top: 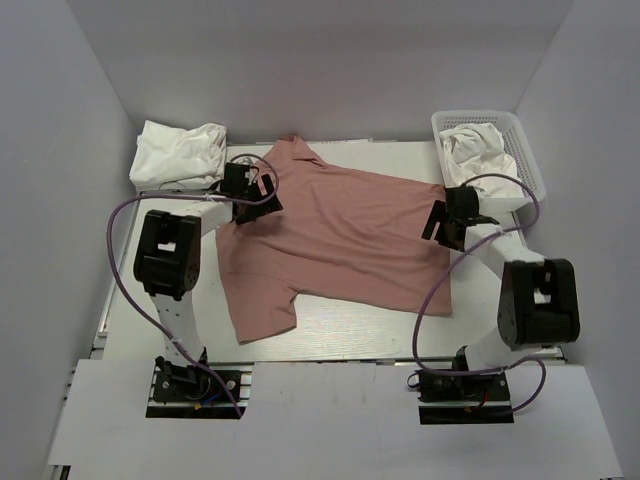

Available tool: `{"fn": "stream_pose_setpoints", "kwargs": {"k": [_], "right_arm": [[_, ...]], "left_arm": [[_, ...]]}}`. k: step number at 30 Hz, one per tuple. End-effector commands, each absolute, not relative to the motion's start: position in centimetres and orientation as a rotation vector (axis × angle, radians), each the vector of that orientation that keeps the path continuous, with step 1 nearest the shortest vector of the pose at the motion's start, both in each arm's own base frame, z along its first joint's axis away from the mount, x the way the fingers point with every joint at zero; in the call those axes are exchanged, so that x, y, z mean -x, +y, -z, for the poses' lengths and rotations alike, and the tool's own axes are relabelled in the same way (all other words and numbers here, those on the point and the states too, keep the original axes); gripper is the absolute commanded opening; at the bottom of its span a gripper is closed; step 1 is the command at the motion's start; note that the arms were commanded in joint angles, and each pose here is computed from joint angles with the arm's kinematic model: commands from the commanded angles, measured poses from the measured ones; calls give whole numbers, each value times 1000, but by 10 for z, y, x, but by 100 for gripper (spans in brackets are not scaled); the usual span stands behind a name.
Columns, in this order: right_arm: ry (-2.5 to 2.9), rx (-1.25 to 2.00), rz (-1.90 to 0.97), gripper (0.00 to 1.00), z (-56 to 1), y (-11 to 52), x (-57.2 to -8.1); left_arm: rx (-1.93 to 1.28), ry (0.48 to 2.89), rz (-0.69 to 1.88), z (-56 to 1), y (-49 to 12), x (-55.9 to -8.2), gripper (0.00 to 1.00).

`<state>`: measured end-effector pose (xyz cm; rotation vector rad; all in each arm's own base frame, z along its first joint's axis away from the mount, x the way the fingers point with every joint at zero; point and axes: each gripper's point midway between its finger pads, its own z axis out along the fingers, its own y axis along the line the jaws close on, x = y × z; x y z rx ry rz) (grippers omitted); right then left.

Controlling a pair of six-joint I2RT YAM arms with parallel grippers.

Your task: Fold and stack the t-shirts

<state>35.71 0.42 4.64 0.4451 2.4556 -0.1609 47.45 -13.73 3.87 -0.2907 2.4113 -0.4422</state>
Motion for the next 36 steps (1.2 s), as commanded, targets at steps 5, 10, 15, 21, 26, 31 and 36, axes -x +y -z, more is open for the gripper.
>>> {"fn": "stream_pose_setpoints", "kwargs": {"k": [5,10,15,21,26,31,36], "right_arm": [[2252,-73,-286,90,-119,85,-396],[2309,-9,-387,90,-105,116,-419],[2421,-30,-302,90,-69,117,-439],[2511,-109,-51,90,-32,80,-446],[2556,-242,215,90,-19,39,-442],[2545,-393,324,90,-22,14,-432],[2520,-510,372,90,-29,-1,-420]], "left_arm": [[337,2467,308,-31,-114,-451,100],[458,2507,170,-18,-90,-431,100],[600,2517,38,-9,-58,-413,100],[643,2503,14,-13,-42,-408,100],[669,2505,3,-10,-33,-406,100],[679,2505,11,-11,-31,-403,100],[684,2501,34,-12,-31,-406,100]]}}
